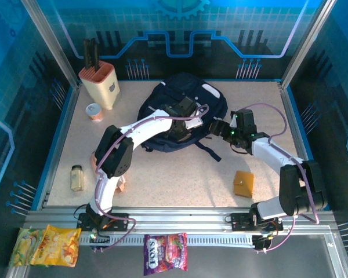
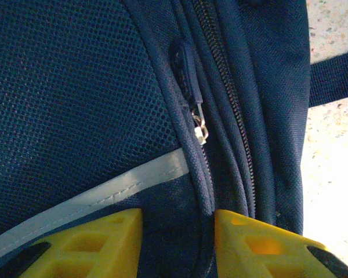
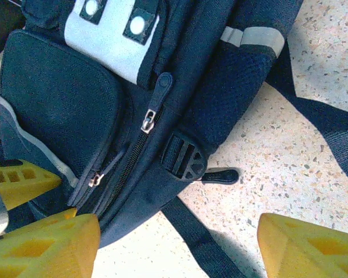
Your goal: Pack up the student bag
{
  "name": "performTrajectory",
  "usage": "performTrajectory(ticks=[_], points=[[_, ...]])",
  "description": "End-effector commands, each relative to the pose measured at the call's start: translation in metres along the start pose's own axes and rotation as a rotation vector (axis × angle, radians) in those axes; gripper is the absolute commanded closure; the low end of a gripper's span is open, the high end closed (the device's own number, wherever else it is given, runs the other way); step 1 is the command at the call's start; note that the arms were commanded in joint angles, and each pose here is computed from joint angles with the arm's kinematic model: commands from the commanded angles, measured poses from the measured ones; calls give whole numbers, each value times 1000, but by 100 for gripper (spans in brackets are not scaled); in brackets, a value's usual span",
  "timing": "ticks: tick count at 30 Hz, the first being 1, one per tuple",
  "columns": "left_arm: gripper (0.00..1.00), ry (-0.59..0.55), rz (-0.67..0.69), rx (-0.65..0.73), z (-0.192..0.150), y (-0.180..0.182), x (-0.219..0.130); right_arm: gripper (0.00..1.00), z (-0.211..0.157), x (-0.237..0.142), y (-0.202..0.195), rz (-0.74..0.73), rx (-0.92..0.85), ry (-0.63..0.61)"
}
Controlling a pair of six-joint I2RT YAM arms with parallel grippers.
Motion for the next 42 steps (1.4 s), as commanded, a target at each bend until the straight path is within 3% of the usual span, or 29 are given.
performTrajectory(ticks=[1, 10, 15, 18, 26, 36, 42], points=[[61, 62, 67, 26, -7, 9, 12, 28, 16, 0, 2, 17, 16, -34], [63, 65, 94, 35, -7, 11, 15, 28, 22, 2, 2, 17, 30, -46], [92, 36, 101, -1, -1, 14, 8, 30, 37, 8, 13, 71, 18, -60], [100, -29, 84, -45, 8, 15, -9, 33, 43, 18, 18, 105, -1, -49], [100, -212, 21, -141, 19, 19, -62, 44, 60, 52, 35, 243, -46, -2], [100, -244, -2, -166, 16, 17, -74, 42, 71, 100, 24, 228, -94, 69], [100, -244, -3, -173, 17, 17, -72, 41, 52, 106, 24, 293, -121, 138]])
Point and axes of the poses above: each hand's point on the last joint's axis, 136 mm out from that joint toward the fingers, its own x axis out along the fingers, its own y axis along the line the jaws close on, z = x × y, the point moved 4 cm from there along -x, back along the fingers, and after that the axes turned 8 degrees about -x, right-handed, at the moved point
